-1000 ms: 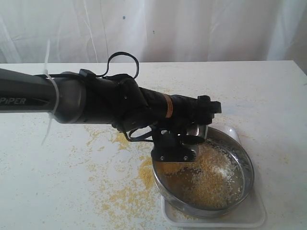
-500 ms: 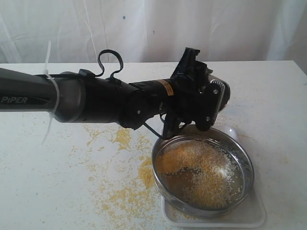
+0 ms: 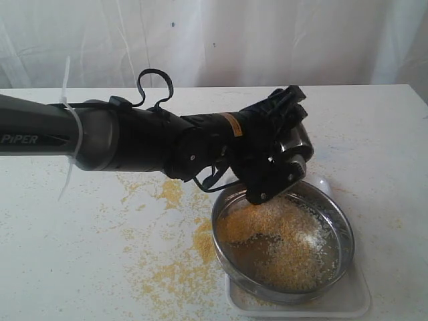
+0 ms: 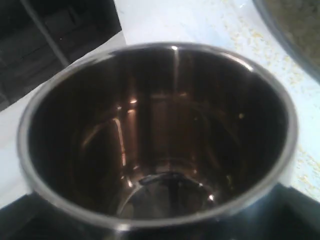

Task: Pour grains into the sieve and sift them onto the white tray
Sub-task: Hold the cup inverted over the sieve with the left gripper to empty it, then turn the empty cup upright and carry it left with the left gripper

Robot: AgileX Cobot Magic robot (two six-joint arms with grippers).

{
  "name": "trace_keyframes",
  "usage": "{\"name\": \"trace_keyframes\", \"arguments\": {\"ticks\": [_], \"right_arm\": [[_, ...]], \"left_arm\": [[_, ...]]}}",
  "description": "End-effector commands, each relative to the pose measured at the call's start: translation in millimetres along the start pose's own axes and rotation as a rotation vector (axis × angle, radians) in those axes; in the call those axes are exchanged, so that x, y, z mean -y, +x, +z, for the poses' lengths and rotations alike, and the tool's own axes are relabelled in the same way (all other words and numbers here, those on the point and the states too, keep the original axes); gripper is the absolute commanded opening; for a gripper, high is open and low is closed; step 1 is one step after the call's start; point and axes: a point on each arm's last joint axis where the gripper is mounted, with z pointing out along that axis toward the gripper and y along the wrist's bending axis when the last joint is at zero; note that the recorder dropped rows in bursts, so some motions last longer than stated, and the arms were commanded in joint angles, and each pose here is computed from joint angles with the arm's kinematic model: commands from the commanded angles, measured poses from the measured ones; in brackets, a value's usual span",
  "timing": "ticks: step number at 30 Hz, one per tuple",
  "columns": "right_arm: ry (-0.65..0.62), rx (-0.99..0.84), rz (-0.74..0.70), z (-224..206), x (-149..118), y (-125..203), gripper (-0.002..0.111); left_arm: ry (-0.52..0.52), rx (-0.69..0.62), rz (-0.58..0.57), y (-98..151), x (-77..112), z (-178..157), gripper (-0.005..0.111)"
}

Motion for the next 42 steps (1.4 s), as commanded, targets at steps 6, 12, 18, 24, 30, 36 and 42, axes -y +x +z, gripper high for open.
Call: {"name": "trace_keyframes", "arguments": {"ticks": [6,12,18,24,30,36,42], "right_arm": [[-0.006,0.008,-0.012,-0.2,-0.3,-0.3,0.0],[-0.006,0.009,-0.012,-0.2,-0.3,-0.5,0.0],[-0.006,0.009,-0.012,-0.2,-0.3,-0.5,0.0],[-0.006,0.007,-0.012,-0.2,-0.3,-0.3,0.0],[-0.006,0.007,-0.012,-0.2,-0.3,-0.3,0.0],[-0.006,0.007,-0.011,-0.2,-0.3,-0.3,0.0],[-0.006,0.007,-0.011,-0.2,-0.3,-0.3,0.0]], "left_arm": [[-0.003,0.155,0.639,-33.6,-14.4,-9.7,0.0],[0.073,0.179,0.733,-28.6,-5.9,-9.9,0.0],[0.148,0.195,0.769,-23.3,2.8,-10.6,0.0],[0.042,0.103,0.305,-15.0,-7.6,-8.2,0.0],[-0.213,-0.159,-0.466,13.7,-31.6,-15.1,0.0],[-0.171,-0.27,-0.9,34.1,-24.5,-29.8,0.0],[-0.113,-0.348,-1.17,48.6,22.6,-48.0,0.0]]}}
